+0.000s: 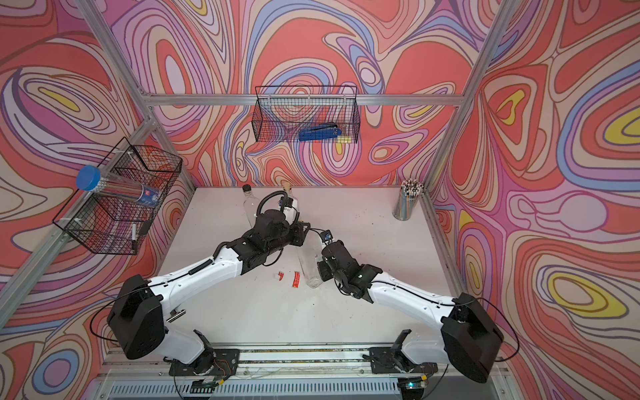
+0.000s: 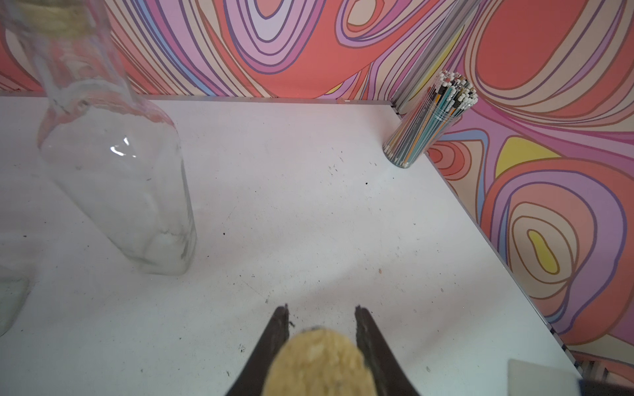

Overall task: Remove the label from the bottle
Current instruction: Tear open the label from the bottle.

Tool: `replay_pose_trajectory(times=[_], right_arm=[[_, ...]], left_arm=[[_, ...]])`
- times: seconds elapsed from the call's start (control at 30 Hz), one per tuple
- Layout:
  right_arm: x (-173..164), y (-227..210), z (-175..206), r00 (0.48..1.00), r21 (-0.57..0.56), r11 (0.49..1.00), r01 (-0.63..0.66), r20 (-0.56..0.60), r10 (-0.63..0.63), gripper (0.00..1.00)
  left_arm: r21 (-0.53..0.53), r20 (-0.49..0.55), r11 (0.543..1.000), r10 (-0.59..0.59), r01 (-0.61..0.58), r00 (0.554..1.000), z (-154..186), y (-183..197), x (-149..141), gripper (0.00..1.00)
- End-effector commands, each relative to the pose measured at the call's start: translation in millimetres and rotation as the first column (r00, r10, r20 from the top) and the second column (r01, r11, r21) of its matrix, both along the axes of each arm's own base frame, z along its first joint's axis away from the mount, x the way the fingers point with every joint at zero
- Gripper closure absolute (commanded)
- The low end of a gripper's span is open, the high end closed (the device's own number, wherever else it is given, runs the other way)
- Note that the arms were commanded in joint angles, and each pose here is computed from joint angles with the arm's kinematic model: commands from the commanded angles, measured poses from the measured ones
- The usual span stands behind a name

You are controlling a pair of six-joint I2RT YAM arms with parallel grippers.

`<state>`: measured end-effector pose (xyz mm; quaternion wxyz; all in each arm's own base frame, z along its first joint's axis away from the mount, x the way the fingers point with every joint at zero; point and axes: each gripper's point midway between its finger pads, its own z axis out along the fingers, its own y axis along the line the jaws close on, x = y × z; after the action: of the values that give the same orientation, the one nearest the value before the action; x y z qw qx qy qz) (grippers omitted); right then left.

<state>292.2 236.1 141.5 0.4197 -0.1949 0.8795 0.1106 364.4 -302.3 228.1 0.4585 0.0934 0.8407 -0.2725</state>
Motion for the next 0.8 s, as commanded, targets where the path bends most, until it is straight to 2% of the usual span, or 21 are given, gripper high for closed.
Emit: replay_pose_trajectory(times=[0.0, 0.77], right_arm=[[3.2, -8.5, -4.4, 1.000, -0.019, 1.000, 0.021, 0.007, -0.020, 1.00], [5.5, -15.8, -7.0, 1.000, -0.014, 1.000, 0.027, 0.011, -0.027, 1.00]], left_arm=[[0.138, -0.051, 0.990, -0.030, 0.037, 0.998, -34.7, 12.3, -12.6, 1.00], [0.133, -0.020, 0.988, -0.080, 0.082, 0.997, -30.9, 8.8, -17.9, 1.00]])
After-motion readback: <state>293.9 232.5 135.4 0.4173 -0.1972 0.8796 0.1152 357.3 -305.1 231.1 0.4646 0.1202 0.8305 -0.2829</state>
